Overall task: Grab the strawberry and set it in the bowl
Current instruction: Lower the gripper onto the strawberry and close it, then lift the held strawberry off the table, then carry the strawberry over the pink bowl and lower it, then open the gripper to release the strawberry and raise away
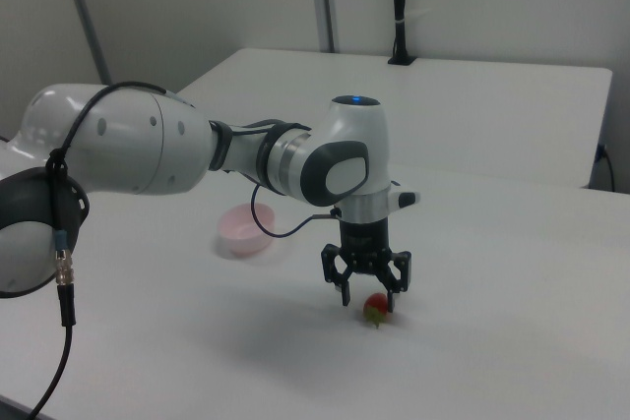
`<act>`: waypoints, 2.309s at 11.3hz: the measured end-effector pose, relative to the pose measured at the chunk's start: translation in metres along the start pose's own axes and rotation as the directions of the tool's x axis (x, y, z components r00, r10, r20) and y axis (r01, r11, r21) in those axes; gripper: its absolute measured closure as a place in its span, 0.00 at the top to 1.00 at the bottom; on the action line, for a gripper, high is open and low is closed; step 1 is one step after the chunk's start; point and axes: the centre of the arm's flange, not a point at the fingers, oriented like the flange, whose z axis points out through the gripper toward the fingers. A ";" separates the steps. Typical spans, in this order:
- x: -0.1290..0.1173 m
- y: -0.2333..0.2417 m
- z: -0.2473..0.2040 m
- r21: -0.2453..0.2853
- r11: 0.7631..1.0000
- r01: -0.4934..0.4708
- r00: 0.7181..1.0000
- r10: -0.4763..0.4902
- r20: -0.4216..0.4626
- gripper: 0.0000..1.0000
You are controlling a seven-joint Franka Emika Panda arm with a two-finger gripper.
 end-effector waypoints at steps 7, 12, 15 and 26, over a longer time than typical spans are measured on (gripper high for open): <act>-0.001 0.008 0.009 -0.013 1.000 -0.019 0.999 0.018 -0.040 0.48; -0.001 0.005 -0.001 -0.015 0.999 -0.034 0.998 0.033 -0.044 0.44; 0.024 -0.046 -0.046 -0.024 0.999 -0.035 0.997 0.033 -0.065 0.45; 0.098 -0.303 -0.117 -0.027 0.993 -0.116 0.980 0.110 -0.168 1.00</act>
